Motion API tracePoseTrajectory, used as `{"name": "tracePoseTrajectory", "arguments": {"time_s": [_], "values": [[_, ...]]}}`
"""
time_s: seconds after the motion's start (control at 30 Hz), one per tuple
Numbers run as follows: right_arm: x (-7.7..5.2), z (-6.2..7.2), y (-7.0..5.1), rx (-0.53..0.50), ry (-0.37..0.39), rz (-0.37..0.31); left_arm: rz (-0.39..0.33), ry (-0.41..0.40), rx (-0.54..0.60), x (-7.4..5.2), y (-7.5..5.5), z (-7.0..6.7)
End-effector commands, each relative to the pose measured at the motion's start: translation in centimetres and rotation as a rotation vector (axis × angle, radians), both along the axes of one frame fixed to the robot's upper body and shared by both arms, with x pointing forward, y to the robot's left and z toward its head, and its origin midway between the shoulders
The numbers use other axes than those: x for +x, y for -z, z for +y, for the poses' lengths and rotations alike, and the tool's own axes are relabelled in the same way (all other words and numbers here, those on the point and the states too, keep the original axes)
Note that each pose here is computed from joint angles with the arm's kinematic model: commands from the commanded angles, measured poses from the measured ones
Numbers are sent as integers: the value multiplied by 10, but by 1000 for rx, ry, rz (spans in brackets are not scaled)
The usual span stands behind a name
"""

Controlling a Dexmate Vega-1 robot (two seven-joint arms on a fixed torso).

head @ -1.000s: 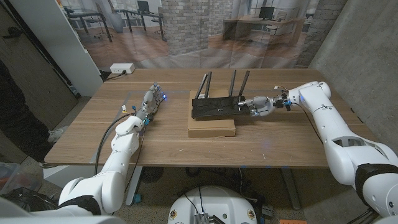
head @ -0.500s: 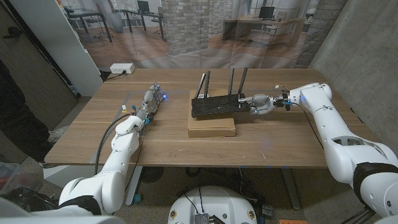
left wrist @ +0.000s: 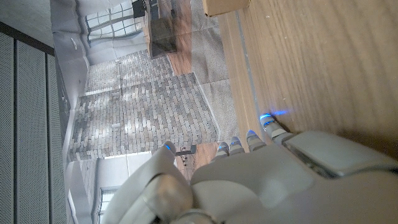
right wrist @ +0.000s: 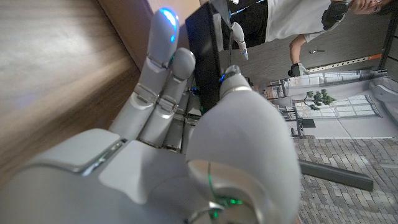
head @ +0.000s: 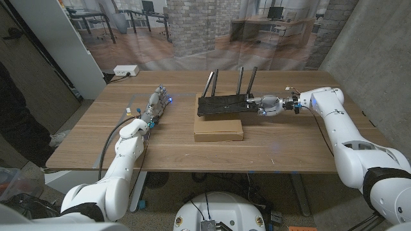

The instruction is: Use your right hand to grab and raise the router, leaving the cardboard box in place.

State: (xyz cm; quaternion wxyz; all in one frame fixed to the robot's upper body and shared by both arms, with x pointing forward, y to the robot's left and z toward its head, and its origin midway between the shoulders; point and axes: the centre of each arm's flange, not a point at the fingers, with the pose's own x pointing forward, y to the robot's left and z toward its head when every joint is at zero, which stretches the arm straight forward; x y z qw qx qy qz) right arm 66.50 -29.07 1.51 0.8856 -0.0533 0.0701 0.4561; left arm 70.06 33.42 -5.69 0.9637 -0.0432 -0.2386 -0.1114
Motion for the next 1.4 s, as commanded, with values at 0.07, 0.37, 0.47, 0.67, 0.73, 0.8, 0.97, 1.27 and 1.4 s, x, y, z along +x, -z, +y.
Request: {"name": "tracePoseTrajectory", "arguments": {"time_s": [0.07,0.37,0.47,0.67,0.73,0.8,0.97,1.27,1.4], "values": [[0,-3,-6,33,-3,-31,-8,-4,2,-3,-3,1],[-5,-7,-14,49,4,-67,-13,-6,6,-5,-5,1],[-6,-8,-16,54,7,-78,-14,-5,8,-5,-6,1],[-8,-11,-21,60,10,-97,-16,-7,13,-7,-7,1],[-9,-12,-23,65,9,-101,-17,-7,13,-8,-8,1],[-9,-13,-25,65,11,-107,-18,-9,15,-9,-8,2],[-10,-14,-28,74,10,-123,-22,-12,18,-11,-10,3],[-12,-17,-33,89,12,-145,-26,-15,21,-13,-12,4],[-14,-19,-36,96,18,-159,-28,-15,22,-14,-12,4]]}}
